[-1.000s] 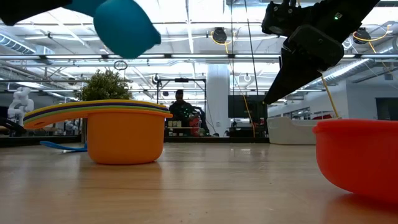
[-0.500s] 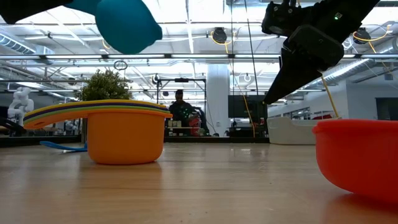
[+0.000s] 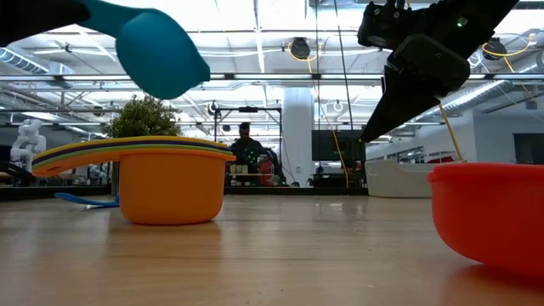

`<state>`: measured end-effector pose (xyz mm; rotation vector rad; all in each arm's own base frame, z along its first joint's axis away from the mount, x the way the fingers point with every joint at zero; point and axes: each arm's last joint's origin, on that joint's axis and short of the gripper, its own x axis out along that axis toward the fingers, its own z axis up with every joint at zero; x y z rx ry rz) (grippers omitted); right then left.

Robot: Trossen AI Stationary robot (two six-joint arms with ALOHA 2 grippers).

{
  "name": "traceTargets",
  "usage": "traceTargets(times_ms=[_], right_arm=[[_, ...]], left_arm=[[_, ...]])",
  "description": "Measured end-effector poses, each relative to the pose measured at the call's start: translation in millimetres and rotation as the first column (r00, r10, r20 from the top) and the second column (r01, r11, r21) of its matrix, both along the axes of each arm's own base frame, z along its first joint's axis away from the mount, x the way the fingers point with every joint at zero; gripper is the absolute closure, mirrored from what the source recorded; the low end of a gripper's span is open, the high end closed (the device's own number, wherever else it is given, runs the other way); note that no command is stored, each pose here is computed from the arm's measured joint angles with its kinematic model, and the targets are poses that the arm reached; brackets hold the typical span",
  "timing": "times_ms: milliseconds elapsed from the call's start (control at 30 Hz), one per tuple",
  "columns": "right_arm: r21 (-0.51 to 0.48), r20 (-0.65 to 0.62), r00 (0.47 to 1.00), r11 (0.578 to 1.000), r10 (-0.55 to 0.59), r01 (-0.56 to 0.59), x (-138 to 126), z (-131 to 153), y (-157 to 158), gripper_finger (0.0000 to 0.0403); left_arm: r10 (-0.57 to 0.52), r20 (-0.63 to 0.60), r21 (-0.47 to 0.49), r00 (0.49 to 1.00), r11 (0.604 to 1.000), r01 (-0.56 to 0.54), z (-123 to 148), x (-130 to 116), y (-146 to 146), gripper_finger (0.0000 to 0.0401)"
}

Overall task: Nest measuring cups in basket
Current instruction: Stack the right light blue measuring cup on the yellow measuring cup

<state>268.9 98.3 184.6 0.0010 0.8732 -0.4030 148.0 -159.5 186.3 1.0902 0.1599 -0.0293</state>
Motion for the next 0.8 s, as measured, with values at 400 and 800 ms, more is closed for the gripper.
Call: traceTargets(times_ms=[400,800], right_arm=[[0.003,0.006,1.000,1.000,0.000,0.000,0,0,0,0.0190],[0.006,0.022,1.000,1.000,0.002,-0.002,2,1,1,0.0190]], left_arm=[[0.046,-0.031,-0.012,0.998,0.999,-0.046,-5,5,6,0.0389],[0.098,-0.092,-0.001,0.991,0.995,-0.098,-26,17,9,0.0377]])
